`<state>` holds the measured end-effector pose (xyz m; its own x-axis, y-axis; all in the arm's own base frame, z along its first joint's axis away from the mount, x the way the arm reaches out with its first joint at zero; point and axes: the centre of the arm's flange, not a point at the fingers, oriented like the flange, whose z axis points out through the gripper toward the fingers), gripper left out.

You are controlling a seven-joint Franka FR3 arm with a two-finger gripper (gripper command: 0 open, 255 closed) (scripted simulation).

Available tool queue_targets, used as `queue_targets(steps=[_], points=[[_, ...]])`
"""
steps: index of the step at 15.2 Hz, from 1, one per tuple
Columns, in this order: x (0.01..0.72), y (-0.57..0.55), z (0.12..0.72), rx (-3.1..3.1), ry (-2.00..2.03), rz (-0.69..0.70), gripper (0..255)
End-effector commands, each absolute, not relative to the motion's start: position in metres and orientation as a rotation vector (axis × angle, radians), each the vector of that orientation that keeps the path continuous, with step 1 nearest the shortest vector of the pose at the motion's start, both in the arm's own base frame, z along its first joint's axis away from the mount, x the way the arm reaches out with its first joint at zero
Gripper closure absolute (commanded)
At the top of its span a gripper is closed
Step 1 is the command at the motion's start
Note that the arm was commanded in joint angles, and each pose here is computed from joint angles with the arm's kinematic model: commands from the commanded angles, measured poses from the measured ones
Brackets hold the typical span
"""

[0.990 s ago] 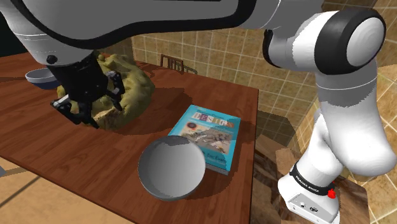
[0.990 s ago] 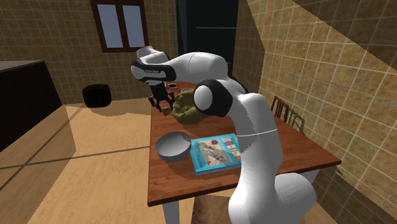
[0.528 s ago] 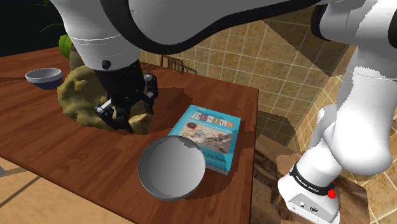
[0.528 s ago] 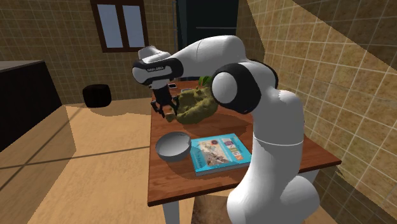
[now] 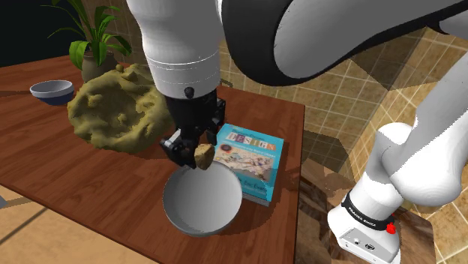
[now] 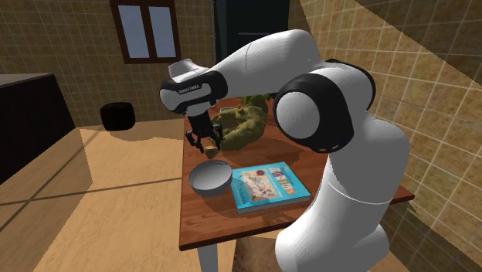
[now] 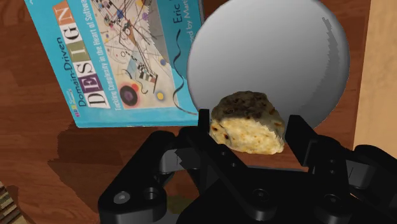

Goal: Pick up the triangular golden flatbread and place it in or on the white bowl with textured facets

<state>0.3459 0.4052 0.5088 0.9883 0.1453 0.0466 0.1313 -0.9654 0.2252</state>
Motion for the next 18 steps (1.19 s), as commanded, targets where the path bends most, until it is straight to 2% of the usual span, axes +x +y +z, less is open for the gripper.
queue_targets(steps=[1, 13, 18], points=[[0.343, 0.405, 0.500, 2.910, 0.204, 0.092, 255], [0.343, 0.405, 0.436, 2.910, 0.204, 0.092, 255], [0.343, 0.405, 0.436, 2.910, 0.204, 0.092, 255]])
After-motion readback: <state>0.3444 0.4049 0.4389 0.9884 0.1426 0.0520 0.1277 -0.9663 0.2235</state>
